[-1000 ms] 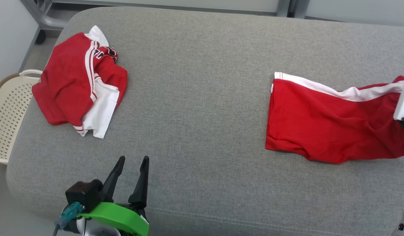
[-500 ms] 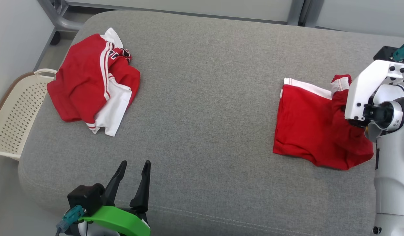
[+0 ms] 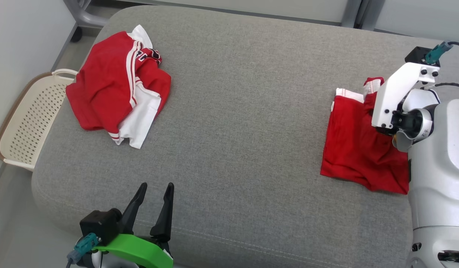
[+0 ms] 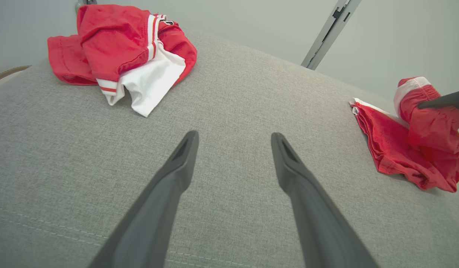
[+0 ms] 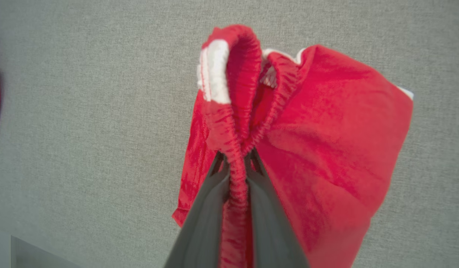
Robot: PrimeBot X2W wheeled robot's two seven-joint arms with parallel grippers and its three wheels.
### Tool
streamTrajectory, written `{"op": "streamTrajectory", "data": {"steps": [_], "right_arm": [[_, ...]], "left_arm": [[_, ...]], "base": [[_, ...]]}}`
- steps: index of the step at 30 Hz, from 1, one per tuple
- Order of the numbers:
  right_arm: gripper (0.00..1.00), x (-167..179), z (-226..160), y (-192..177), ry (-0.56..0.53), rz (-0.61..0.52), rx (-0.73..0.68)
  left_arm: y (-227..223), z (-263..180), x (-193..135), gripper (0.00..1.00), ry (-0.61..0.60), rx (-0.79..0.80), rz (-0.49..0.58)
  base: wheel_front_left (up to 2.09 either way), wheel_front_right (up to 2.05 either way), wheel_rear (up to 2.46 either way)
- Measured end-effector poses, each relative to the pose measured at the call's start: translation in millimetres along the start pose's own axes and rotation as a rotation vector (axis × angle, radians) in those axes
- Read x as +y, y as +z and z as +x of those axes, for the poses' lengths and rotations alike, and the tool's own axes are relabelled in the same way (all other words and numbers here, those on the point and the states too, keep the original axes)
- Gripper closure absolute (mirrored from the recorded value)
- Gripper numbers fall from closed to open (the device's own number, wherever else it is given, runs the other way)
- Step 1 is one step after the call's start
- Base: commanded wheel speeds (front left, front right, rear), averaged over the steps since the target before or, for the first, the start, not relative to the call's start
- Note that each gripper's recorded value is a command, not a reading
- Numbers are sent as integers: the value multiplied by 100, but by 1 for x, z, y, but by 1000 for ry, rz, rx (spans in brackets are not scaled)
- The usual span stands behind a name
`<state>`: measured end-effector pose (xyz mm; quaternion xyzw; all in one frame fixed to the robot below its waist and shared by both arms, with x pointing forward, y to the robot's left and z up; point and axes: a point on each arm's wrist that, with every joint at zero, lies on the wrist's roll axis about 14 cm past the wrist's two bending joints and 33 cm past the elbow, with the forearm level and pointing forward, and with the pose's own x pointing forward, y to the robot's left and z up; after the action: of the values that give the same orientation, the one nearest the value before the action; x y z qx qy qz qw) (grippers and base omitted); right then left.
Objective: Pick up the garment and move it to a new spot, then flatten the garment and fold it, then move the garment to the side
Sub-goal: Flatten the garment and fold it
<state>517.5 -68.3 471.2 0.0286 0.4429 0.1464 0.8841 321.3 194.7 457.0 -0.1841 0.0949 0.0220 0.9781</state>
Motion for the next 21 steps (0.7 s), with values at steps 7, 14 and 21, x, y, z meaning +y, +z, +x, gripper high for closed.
{"op": "streamTrajectory", "data": {"steps": [7, 14, 21], "right_arm": [[100, 20, 21, -5, 47, -19, 28], [100, 34, 38, -13, 72, -36, 64], [0, 46, 45, -12, 95, -49, 67]], "left_arm": [[-1, -2, 4, 0, 15, -3, -4], [-3, -3, 5, 0, 30, -3, -13], [-4, -6, 10, 0, 47, -6, -20]], "base": [[0, 0, 0], [0, 0, 0], [0, 0, 0]]}}
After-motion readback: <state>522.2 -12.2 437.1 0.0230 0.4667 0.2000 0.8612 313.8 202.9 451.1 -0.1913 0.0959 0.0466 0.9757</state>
